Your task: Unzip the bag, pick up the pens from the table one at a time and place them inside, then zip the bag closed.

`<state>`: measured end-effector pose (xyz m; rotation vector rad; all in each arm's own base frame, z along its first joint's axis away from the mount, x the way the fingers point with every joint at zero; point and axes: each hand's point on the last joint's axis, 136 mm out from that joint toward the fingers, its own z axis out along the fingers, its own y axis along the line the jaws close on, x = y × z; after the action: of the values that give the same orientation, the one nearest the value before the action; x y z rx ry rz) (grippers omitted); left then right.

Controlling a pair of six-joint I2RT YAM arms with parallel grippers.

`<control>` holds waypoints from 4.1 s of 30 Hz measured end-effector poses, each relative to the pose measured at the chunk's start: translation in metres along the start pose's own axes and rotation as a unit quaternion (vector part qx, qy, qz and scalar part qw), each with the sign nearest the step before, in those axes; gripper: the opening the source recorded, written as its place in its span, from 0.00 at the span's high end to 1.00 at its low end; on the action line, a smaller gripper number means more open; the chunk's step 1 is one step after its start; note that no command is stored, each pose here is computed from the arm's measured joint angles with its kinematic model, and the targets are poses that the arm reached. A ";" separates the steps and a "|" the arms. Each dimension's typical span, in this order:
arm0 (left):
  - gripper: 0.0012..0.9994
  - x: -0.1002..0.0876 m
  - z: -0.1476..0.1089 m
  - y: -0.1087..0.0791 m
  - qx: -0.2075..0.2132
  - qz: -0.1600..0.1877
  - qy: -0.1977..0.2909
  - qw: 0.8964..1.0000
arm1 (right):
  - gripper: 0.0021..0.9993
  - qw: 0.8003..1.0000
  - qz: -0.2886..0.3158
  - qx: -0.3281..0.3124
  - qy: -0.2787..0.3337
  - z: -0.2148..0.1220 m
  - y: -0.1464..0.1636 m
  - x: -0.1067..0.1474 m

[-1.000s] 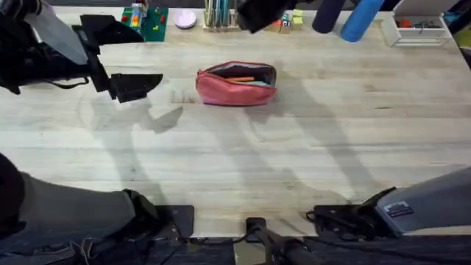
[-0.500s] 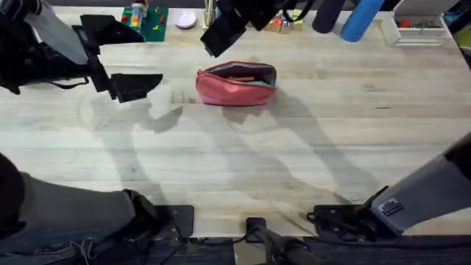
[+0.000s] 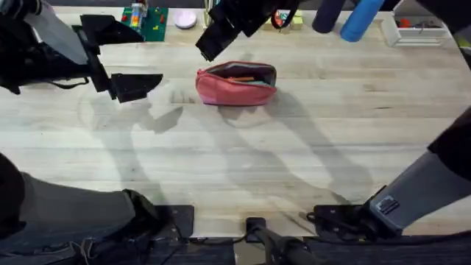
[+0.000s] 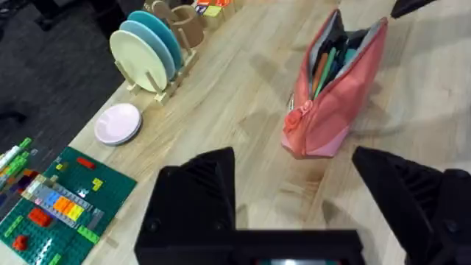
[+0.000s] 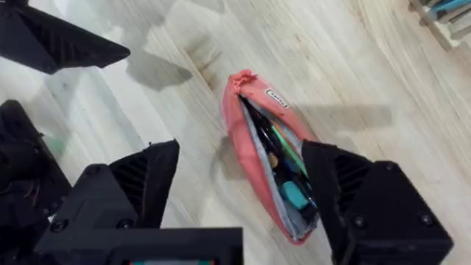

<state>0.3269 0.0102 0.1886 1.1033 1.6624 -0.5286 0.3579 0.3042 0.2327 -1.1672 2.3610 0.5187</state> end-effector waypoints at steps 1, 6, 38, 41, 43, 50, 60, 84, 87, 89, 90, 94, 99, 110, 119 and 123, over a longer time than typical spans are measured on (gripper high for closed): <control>0.01 0.000 0.000 0.000 0.000 0.000 0.000 1.000 | 0.00 1.000 0.001 0.000 0.000 0.000 0.000 0.000; 0.01 0.000 0.000 0.000 0.000 0.000 0.000 1.000 | 0.00 1.000 0.003 0.000 0.000 0.000 0.000 0.000; 0.01 0.000 0.000 0.000 0.000 0.000 0.000 1.000 | 0.00 0.998 -0.016 0.060 -0.007 0.056 0.003 -0.022; 0.01 0.000 0.000 0.000 0.000 0.000 0.000 1.000 | 0.00 0.998 -0.024 0.063 -0.001 0.062 0.010 -0.021; 0.01 0.000 0.000 0.000 0.000 0.000 0.000 1.000 | 0.00 0.998 -0.028 0.064 0.004 0.070 0.013 -0.021; 0.01 0.000 0.000 0.000 0.000 0.000 0.000 1.000 | 0.00 0.997 -0.035 0.068 0.031 0.102 0.015 -0.013; 0.01 0.000 0.000 0.000 0.000 0.000 0.000 1.000 | 0.00 0.995 -0.034 0.082 0.035 0.121 0.006 -0.012; 0.01 0.000 0.000 0.000 0.000 0.000 0.000 1.000 | 0.01 0.995 -0.008 0.085 0.057 0.155 -0.002 0.003; 0.01 0.000 0.000 0.000 0.000 0.000 0.000 1.000 | 0.04 0.995 -0.006 0.085 0.059 0.155 -0.002 0.004; 0.01 0.000 0.000 0.000 0.000 0.000 0.000 1.000 | 0.07 0.995 -0.005 0.085 0.060 0.155 -0.002 0.005; 0.01 0.000 0.000 0.000 0.000 0.000 0.000 1.000 | 0.09 0.995 -0.005 0.085 0.061 0.155 -0.002 0.005; 0.01 0.000 0.000 0.000 0.000 0.000 0.000 1.000 | 0.15 0.994 -0.002 0.084 0.071 0.155 -0.002 0.010; 0.01 0.000 0.000 0.000 0.000 0.000 0.000 1.000 | 0.20 0.993 0.000 0.082 0.084 0.165 -0.004 0.018; 0.01 0.000 0.000 0.000 0.000 0.000 0.000 1.000 | 0.28 0.994 0.017 0.085 0.070 0.173 -0.006 0.012; 0.01 0.000 0.000 0.000 0.000 0.000 0.000 1.000 | 0.39 0.994 0.022 0.085 0.069 0.170 -0.006 0.010; 0.01 0.000 0.000 0.000 0.000 0.000 0.000 1.000 | 0.47 0.994 0.022 0.085 0.069 0.170 -0.006 0.010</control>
<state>0.3269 0.0102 0.1886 1.1033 1.6624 -0.5286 0.3959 0.3821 0.0854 -1.1064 2.4979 0.2504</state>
